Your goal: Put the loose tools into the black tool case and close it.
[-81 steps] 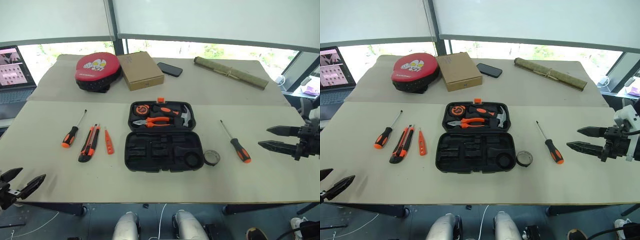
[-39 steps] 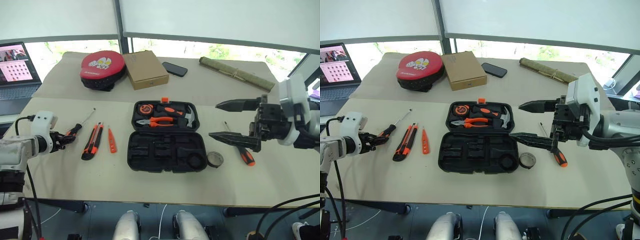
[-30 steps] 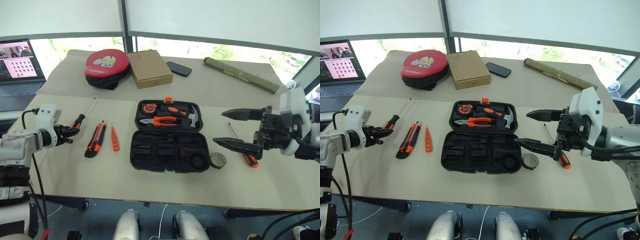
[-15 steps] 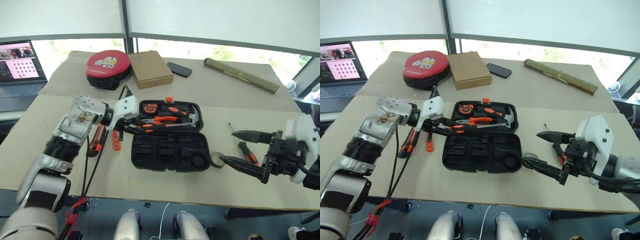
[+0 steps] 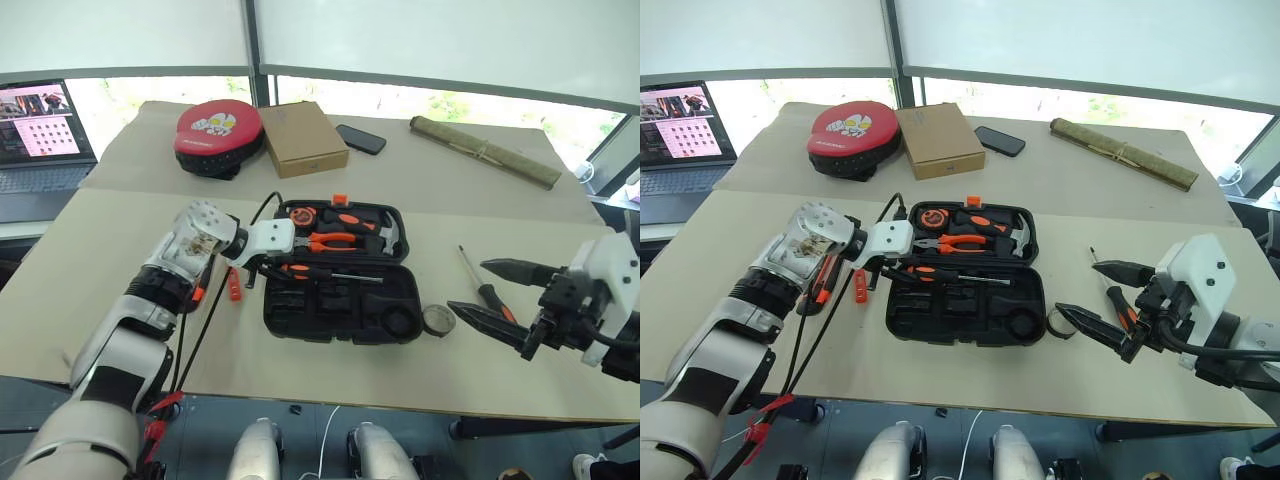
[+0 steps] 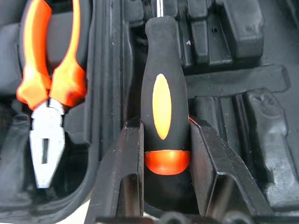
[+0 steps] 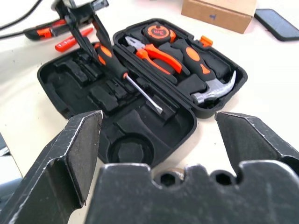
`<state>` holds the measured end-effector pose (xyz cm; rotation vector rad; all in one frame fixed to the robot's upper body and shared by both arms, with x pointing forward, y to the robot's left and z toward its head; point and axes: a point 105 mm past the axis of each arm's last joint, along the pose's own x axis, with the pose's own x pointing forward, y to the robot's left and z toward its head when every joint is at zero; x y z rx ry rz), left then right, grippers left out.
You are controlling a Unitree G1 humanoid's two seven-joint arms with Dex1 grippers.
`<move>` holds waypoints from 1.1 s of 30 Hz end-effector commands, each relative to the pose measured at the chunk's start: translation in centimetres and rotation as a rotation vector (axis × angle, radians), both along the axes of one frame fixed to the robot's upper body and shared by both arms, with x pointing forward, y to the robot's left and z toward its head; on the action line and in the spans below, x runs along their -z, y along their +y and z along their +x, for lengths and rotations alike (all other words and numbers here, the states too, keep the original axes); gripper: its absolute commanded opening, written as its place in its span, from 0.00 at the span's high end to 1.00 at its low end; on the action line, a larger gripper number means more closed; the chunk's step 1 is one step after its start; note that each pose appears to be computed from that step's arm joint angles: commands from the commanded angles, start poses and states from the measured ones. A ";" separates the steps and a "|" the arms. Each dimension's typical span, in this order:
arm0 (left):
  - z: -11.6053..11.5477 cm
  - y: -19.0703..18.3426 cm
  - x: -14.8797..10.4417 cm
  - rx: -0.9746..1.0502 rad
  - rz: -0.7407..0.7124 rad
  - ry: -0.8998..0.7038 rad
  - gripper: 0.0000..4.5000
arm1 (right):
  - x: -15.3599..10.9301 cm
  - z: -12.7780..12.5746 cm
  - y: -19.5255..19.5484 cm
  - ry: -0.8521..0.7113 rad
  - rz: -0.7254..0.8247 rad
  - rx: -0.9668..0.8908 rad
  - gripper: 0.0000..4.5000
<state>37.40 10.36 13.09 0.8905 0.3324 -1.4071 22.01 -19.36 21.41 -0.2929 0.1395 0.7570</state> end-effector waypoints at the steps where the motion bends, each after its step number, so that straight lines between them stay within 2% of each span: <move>1: 0.8 -0.5 -1.7 0.010 -0.017 -0.071 0.81 | -0.9 -0.1 0.5 -0.051 -0.010 -0.018 0.00; 5: 1.0 -0.8 -2.1 0.005 -0.039 -0.072 0.81 | -1.0 -0.1 0.8 -0.054 -0.004 -0.030 0.00; 7: 1.0 -0.9 -2.5 0.004 -0.056 -0.068 0.59 | -1.0 -0.1 0.9 -0.053 0.001 -0.034 0.00; 8: 1.0 -1.0 -2.8 0.002 -0.068 -0.061 0.55 | -1.0 -0.1 0.9 -0.052 0.001 -0.035 0.00; 14: 0.8 -1.6 -5.0 0.026 -0.119 -0.081 0.06 | -0.8 -0.4 1.1 -0.040 0.000 -0.050 0.00; 15: 0.7 -1.8 -5.2 0.036 -0.121 -0.084 0.01 | -0.7 -0.4 1.1 -0.039 -0.001 -0.049 0.00; 17: 0.6 -2.2 -5.1 0.052 -0.119 -0.086 0.01 | -0.6 -0.4 1.0 -0.037 -0.003 -0.048 0.00; 20: 0.4 -2.8 -4.2 0.073 -0.101 -0.073 0.18 | -0.5 -0.3 1.1 -0.034 -0.004 -0.049 0.00; 25: 0.7 -3.6 -2.3 0.063 -0.067 -0.068 0.57 | -0.2 -0.1 1.1 -0.030 -0.013 -0.050 0.00; 30: 0.9 -4.6 -1.7 0.060 -0.067 -0.063 0.99 | 0.1 0.2 0.9 -0.027 -0.019 -0.041 0.00; 33: 0.8 -4.8 -0.8 0.068 -0.024 -0.062 0.99 | 0.1 0.2 1.0 -0.027 -0.015 -0.041 0.00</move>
